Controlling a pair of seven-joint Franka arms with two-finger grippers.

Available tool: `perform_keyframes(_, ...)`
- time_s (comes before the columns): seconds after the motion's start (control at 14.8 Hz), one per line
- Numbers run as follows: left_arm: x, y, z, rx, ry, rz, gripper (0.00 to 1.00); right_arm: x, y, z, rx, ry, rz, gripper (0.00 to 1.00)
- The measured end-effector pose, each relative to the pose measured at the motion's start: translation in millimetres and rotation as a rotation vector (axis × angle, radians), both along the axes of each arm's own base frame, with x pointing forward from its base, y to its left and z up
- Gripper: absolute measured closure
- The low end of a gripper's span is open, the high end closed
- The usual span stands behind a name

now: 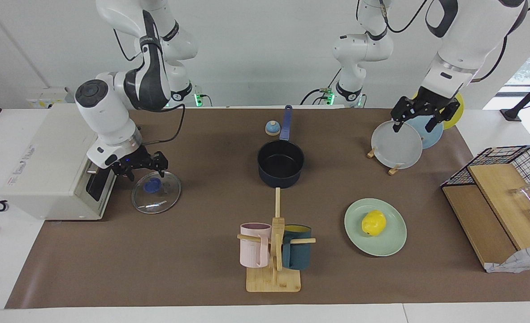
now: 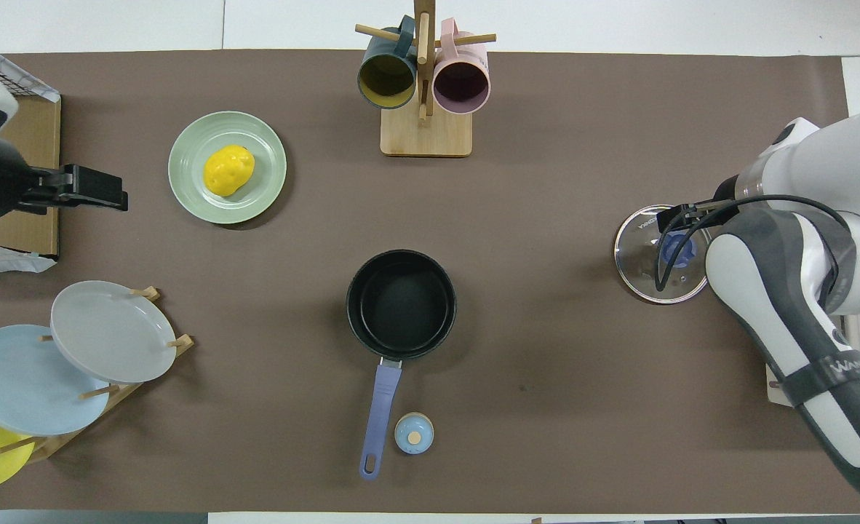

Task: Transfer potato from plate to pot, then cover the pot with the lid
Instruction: 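Reach the left gripper to the potato while the right gripper grasps the knob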

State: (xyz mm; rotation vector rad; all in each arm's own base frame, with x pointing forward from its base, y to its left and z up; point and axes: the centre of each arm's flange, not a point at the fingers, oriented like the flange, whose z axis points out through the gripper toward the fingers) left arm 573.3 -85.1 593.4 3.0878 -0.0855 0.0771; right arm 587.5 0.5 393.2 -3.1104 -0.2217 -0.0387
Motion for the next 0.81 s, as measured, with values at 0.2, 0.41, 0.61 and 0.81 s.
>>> perform_keyframes(0.2, 41, -8, -71, -0.003, 0.039, -0.004, 0.00, -15.8, -8, -42, -0.004, 0.000, 0.035, 0.00)
perform_keyframes(0.41, 74, -18, -135, -0.007, 0.044, -0.014, 0.00, -26.9, -6, -61, -0.004, 0.015, 0.041, 0.00)
perform_keyframes(0.61, 93, -25, -179, 0.021, 0.023, -0.061, 0.00, -29.6, -5, -64, -0.004, 0.017, 0.076, 0.00)
perform_keyframes(0.81, 110, -27, -209, 0.023, -0.021, -0.173, 0.00, -29.1, -6, -66, -0.008, -0.017, 0.126, 0.00)
